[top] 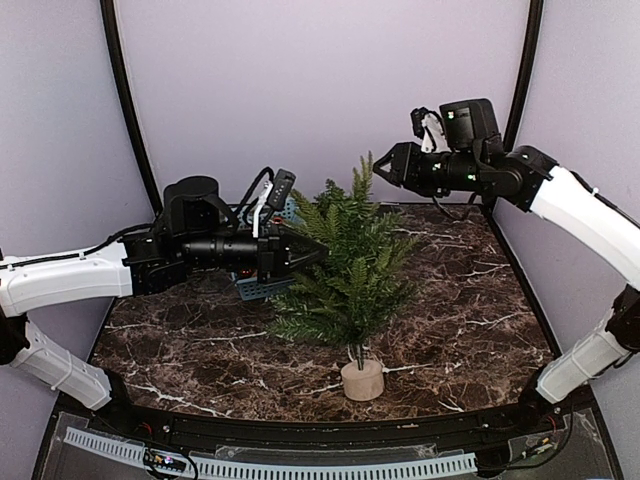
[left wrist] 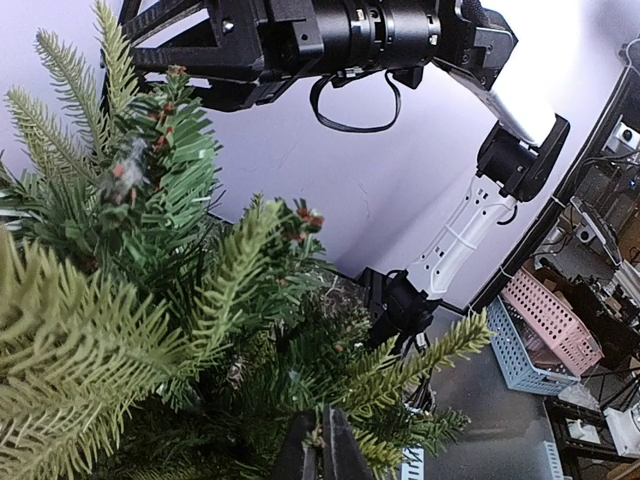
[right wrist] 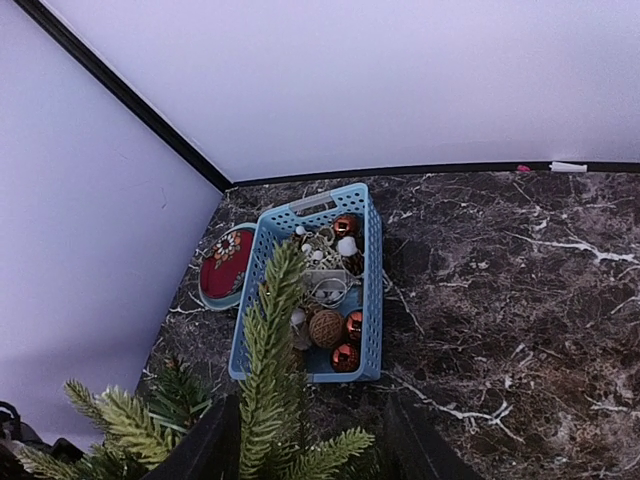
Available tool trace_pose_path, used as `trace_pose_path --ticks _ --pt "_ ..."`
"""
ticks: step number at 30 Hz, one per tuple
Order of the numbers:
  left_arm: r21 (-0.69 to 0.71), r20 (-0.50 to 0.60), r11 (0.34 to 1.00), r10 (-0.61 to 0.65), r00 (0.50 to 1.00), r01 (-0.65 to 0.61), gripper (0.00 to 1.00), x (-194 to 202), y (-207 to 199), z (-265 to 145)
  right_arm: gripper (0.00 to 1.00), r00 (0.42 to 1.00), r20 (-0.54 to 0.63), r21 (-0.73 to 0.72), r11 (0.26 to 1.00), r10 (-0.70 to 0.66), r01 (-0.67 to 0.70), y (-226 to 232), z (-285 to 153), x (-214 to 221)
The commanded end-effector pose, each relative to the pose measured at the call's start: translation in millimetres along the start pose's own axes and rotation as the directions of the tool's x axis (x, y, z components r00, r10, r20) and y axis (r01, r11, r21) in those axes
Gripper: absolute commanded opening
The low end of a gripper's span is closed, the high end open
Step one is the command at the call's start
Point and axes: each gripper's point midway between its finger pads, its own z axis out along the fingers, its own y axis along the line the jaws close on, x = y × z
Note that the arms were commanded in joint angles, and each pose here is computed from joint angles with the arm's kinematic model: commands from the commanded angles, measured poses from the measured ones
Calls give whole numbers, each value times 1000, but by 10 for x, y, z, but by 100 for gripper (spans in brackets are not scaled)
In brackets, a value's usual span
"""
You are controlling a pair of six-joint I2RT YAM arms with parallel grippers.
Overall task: Decorate the small christmas tree
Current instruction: Place the Christmas tree at the center of the board.
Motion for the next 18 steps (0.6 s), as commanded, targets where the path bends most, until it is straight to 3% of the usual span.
trace_pose_path --ticks 1,9,13,18 --pt "59 53 996 58 997 -61 0 -216 -232 -71 49 999 32 -120 993 3 1 253 13 -161" --pt "65 43 996 61 997 -64 0 -212 -253 -39 47 1000 12 -163 987 3 0 322 141 -129" --pt "61 37 996 61 997 -63 0 -194 -249 -28 32 1000 5 -174 985 2 -1 339 204 -122" --pt "0 45 998 67 997 -67 0 -227 -169 -58 1 1000 28 -159 987 12 -7 320 171 -199"
